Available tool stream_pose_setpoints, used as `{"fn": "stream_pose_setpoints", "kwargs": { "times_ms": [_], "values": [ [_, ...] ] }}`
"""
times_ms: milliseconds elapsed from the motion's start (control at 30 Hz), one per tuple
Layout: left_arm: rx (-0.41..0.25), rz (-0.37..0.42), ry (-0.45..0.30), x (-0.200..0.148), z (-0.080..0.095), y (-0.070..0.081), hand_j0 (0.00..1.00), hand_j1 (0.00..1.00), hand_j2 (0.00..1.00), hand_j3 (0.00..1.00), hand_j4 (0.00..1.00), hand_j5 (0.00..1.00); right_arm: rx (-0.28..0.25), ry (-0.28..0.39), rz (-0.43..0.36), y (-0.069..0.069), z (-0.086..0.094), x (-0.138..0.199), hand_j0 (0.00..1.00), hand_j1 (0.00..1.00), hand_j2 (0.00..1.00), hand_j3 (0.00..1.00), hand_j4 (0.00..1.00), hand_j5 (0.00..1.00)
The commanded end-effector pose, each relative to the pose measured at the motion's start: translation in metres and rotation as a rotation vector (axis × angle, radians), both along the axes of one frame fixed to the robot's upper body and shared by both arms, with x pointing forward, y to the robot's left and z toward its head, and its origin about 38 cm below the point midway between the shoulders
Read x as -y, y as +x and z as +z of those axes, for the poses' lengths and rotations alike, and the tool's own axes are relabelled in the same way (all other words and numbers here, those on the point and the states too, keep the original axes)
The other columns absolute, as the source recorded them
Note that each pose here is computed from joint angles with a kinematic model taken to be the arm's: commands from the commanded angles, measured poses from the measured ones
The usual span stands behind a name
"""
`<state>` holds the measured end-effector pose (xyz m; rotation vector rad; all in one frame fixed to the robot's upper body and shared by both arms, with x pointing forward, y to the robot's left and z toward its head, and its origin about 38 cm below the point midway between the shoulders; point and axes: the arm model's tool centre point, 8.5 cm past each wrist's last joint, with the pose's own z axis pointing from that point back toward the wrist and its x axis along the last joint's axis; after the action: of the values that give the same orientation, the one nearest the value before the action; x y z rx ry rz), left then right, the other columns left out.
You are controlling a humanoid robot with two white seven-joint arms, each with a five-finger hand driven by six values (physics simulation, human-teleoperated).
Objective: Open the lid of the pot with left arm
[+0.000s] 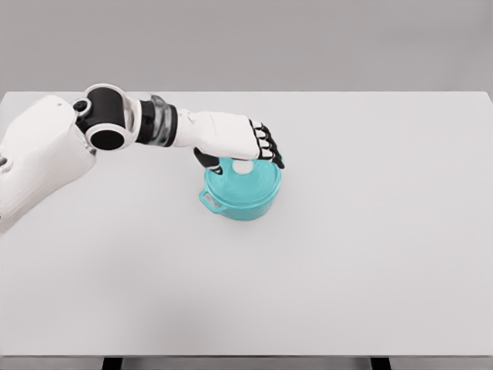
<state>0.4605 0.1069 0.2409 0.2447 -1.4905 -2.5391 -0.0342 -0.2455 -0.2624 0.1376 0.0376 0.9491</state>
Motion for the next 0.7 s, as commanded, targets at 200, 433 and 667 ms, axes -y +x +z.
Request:
{"fn": "stream_pose_setpoints", "kwargs": {
  "times_ms": [200, 433, 667],
  "values": [
    [-0.003, 0.003, 0.016, 0.0024, -0.0062, 0.0008, 0.84, 0.84, 0.84, 0.84, 0.84, 0.84, 0.001, 0.0, 0.0, 0.0009, 0.0, 0.0002, 1.0, 1.0, 1.0, 1.0, 1.0, 1.0],
    [-0.001, 0.009, 0.031, 0.0008, -0.0093, 0.0022, 0.84, 0.84, 0.84, 0.84, 0.84, 0.84, 0.001, 0.0, 0.0, 0.0009, 0.0, 0.0002, 1.0, 1.0, 1.0, 1.0, 1.0, 1.0],
    [-0.002, 0.008, 0.033, 0.0008, -0.0106, 0.0018, 0.76, 0.76, 0.76, 0.76, 0.76, 0.76, 0.001, 0.0, 0.0, 0.0009, 0.0, 0.0002, 1.0, 1.0, 1.0, 1.0, 1.0, 1.0]
  ]
}}
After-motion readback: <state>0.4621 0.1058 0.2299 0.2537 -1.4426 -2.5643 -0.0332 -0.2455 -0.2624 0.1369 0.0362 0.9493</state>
